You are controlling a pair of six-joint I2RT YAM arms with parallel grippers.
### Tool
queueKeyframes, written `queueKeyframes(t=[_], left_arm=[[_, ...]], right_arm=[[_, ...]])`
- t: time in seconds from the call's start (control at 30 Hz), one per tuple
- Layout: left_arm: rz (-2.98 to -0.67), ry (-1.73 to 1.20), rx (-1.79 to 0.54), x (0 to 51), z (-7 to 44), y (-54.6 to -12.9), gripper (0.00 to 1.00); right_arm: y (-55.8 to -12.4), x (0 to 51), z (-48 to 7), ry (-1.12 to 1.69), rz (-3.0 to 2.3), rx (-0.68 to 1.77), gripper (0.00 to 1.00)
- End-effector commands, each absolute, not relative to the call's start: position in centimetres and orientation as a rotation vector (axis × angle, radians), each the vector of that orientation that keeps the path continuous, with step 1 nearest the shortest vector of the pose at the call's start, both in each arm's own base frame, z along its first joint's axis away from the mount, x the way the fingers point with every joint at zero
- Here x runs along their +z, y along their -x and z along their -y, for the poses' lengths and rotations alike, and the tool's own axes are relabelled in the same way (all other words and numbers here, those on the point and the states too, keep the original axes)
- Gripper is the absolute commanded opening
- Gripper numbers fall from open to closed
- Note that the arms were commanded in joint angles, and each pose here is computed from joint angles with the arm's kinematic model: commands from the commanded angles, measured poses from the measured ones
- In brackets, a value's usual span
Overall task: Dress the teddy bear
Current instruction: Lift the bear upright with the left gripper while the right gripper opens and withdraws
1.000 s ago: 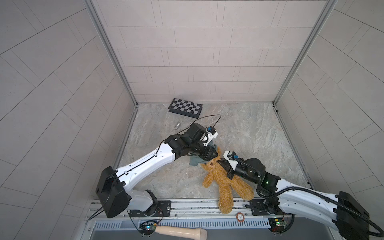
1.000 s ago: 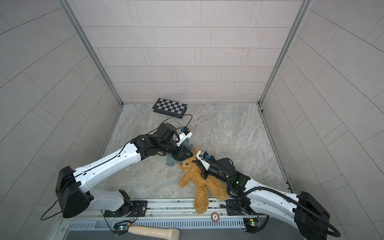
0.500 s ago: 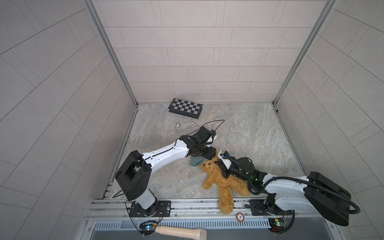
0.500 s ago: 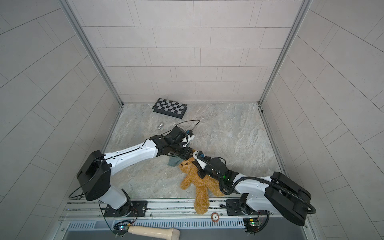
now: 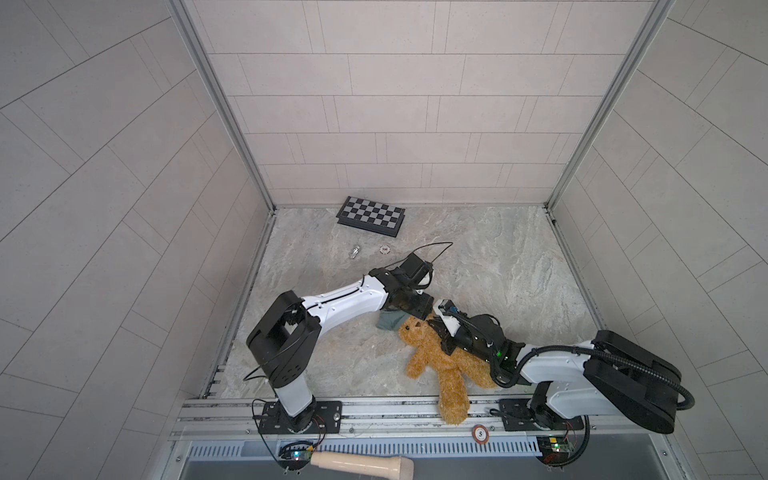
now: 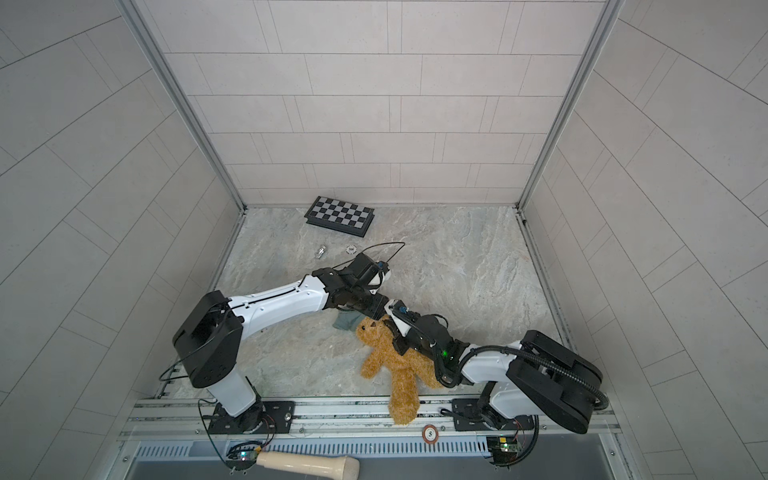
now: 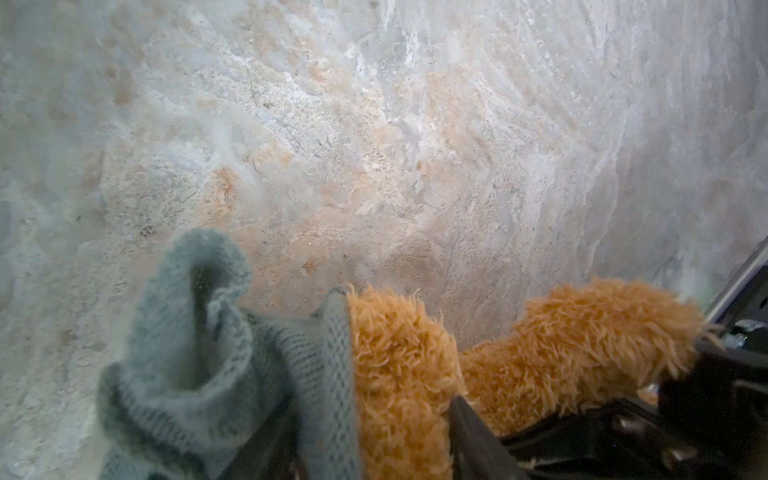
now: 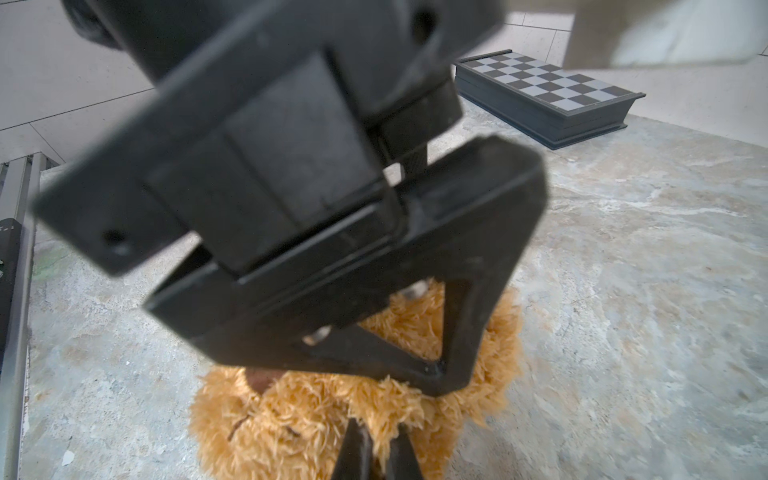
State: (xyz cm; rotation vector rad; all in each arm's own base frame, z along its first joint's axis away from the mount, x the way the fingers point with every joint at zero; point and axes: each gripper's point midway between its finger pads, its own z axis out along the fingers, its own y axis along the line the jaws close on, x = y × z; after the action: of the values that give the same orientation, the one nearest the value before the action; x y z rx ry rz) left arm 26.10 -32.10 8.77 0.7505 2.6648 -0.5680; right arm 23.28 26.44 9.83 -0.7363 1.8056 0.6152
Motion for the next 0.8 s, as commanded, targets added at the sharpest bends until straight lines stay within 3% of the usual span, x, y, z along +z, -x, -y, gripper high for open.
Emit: queueKeyframes(t=[0.0,0.33,0.47,0.5,0.63,0.77], left_arm=[[-2.847,-0.802,-0.459,4.9,29.9,-23.3,0.43],[-2.826,-0.794,-0.495,4.5,30.6,-23.7,0.00],[-2.749,-0.821,-0.562,5.7,31.1,-24.1,0.00],[-2.731,-0.822,-0.578,6.0,31.1,-24.3,0.00],[-2.642,-0.814,-0.615,7.7,30.5,-25.4,0.00],[-2.533,-0.839,-0.611,9.8,30.2,-26.1,0.00]], right_arm=[[-24.5,13.9,-26.9,0.661,-1.661,0.626,0.00],[-24.7,14.5,-26.1,0.653,-1.648,0.579,0.00],[-24.3,15.7,-26.0,0.663,-1.625,0.583,0.00],[-24.2,15.9,-25.8,0.663,-1.624,0.580,0.04],[-23.5,16.6,-24.9,0.653,-1.625,0.581,0.36],[-22.3,16.6,-23.8,0.659,-1.645,0.592,0.53]])
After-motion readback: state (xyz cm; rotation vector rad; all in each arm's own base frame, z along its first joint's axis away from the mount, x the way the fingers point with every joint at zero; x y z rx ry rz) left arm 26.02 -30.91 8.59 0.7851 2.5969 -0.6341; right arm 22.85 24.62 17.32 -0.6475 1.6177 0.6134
